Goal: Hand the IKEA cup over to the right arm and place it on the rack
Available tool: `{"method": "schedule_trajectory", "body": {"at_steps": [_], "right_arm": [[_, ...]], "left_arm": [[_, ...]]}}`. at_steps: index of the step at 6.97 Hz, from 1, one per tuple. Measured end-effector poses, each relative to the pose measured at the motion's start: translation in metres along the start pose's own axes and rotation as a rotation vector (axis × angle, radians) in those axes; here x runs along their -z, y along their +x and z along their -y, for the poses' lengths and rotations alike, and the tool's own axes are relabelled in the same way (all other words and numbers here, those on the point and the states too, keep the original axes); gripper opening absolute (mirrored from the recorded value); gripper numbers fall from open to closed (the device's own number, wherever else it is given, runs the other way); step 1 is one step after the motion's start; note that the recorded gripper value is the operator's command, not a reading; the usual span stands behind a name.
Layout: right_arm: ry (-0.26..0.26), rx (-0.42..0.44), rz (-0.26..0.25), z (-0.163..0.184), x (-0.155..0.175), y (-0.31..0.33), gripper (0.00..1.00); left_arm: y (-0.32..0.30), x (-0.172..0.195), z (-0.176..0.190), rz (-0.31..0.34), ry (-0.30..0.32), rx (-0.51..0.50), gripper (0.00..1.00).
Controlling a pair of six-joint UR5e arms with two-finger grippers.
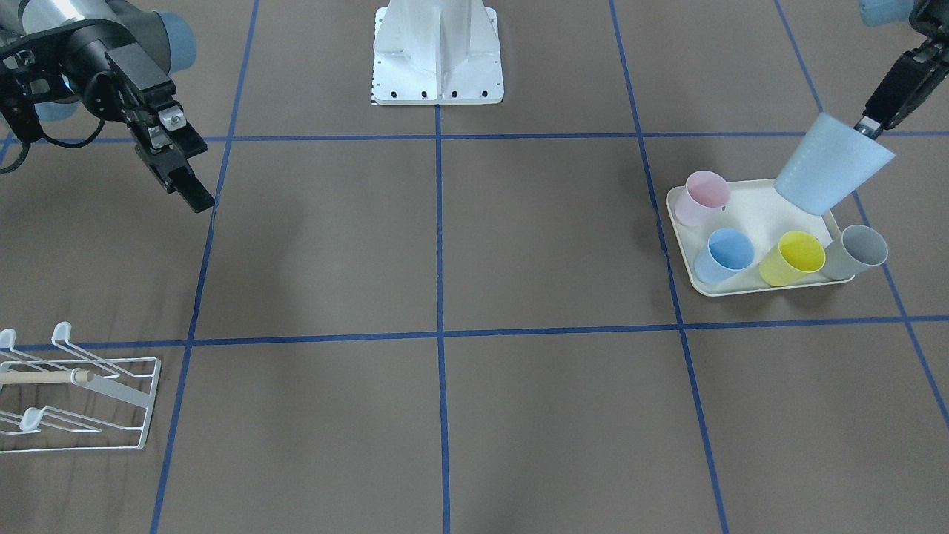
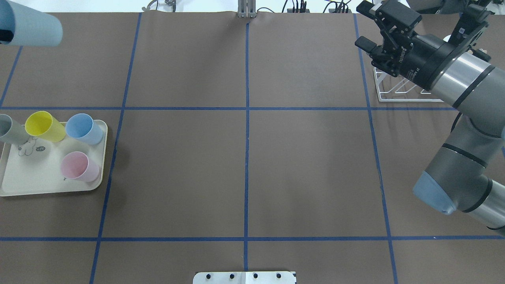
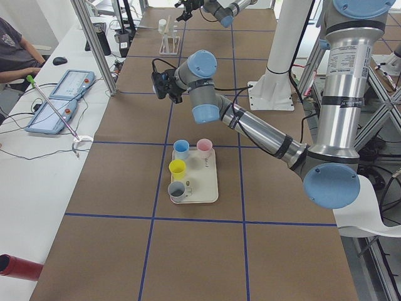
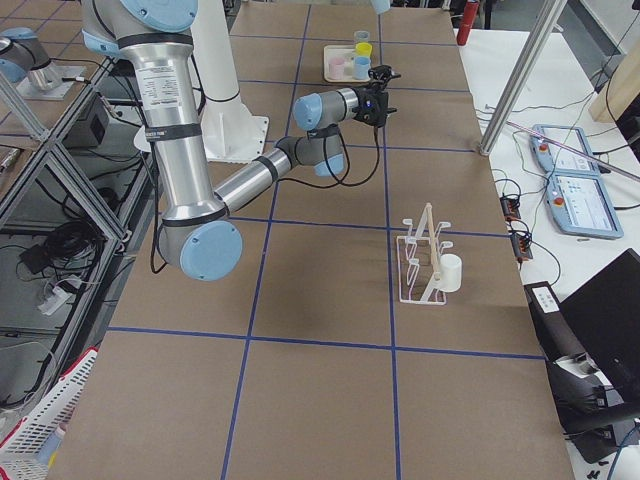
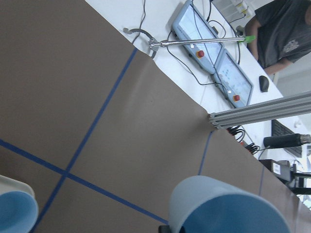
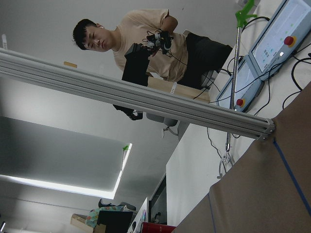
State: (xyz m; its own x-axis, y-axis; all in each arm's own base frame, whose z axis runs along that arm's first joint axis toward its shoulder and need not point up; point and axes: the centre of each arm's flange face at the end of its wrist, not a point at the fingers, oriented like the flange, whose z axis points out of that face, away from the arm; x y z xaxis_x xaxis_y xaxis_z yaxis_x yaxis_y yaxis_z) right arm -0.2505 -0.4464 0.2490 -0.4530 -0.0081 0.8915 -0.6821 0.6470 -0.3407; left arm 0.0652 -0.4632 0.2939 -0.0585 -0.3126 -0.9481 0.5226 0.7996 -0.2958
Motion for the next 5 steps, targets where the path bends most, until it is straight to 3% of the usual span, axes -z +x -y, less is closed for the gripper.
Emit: {"method": "schedule_trajectory", "body": {"at_steps": [2,5], "right_arm": [[-0.044,-0.086,0.048,-0.017,-0.005,-0.011,0.99],[-0.163,-0.183,0.117,-0.081,-0.026,-0.033,0.99]], "left_arm": [[0.04,-0.019,-0.029,-0.154,-0.014,0.115,0.0],[0.057,-0.05,-0.068,-0.348,-0.023,0.255,0.0]]}}
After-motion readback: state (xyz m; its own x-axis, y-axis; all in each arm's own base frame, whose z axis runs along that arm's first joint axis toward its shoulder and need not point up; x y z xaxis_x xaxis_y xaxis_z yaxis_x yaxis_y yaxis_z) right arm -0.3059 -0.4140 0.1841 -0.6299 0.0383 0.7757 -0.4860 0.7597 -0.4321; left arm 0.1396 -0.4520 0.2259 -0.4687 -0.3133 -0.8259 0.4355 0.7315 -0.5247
